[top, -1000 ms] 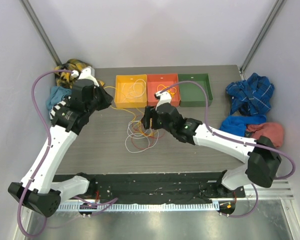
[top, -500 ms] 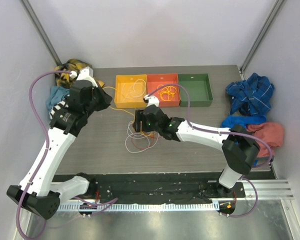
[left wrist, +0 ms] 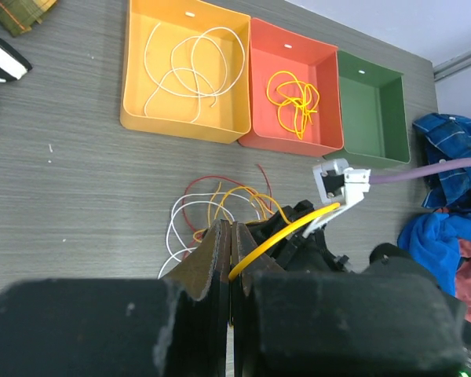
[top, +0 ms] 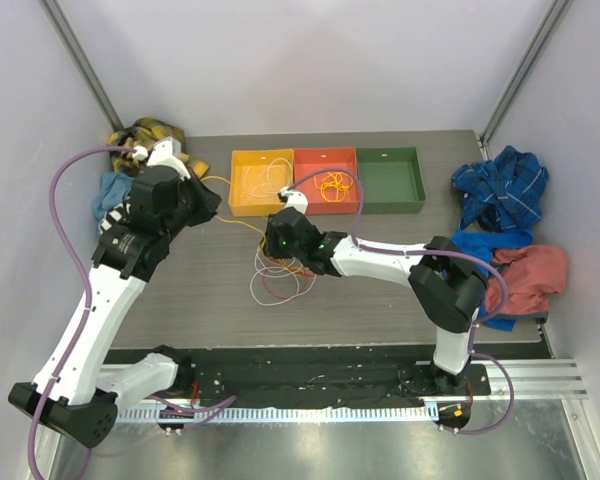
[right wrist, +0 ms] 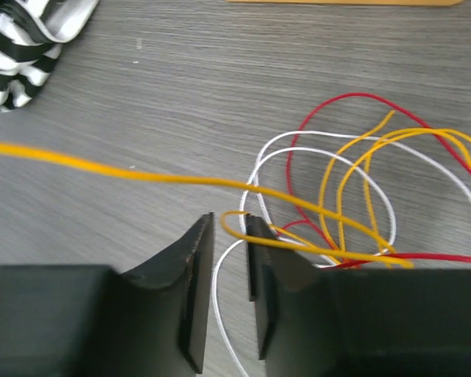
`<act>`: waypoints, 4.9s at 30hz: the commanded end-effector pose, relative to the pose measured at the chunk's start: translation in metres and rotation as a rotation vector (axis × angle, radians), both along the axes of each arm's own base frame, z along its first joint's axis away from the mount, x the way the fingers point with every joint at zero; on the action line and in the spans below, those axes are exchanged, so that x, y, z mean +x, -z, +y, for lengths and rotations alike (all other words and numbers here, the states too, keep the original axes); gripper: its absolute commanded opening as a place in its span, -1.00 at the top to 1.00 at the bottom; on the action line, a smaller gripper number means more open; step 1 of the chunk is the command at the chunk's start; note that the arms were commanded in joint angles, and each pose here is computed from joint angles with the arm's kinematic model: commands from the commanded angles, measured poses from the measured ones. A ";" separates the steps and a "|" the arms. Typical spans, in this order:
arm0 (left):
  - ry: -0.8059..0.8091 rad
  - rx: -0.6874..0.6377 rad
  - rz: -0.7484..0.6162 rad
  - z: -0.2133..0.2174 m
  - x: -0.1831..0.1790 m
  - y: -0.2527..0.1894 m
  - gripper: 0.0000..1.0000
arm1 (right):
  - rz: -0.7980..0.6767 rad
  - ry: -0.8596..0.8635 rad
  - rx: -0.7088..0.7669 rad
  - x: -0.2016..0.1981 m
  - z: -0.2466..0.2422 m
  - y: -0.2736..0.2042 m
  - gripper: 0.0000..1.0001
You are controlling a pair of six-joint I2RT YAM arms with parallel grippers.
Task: Untangle the cables
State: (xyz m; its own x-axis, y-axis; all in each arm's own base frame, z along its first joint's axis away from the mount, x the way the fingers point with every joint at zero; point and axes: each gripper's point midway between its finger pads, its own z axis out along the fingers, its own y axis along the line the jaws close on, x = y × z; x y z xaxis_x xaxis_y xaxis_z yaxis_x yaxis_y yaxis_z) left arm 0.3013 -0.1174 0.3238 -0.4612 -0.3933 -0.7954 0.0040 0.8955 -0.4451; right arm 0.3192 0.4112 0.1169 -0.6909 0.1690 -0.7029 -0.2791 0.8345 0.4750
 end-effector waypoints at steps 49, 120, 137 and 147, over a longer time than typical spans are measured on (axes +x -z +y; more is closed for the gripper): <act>-0.160 0.379 0.464 0.036 0.024 0.170 0.38 | -0.708 0.423 0.074 -0.078 -0.277 -0.441 0.98; -0.013 0.068 0.449 -0.007 -0.016 0.196 -0.97 | -0.599 0.424 -0.019 0.261 -0.140 -0.264 0.98; -0.010 0.063 0.451 -0.008 -0.018 0.197 -0.97 | -0.374 0.403 -0.144 0.260 -0.141 -0.141 -0.40; -0.037 0.075 0.422 -0.003 -0.011 0.185 -1.00 | -0.520 0.519 -0.017 0.169 -0.180 -0.251 -0.76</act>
State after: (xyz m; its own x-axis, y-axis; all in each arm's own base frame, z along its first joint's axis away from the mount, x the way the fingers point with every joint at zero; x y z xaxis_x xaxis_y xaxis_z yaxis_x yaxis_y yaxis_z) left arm 0.2803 -0.1206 0.1196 -0.7813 -0.3462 -0.5193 -0.2034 0.9279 -0.3126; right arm 0.5366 0.2462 0.2207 -0.3685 0.1922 -0.9095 0.0045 0.9787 0.2050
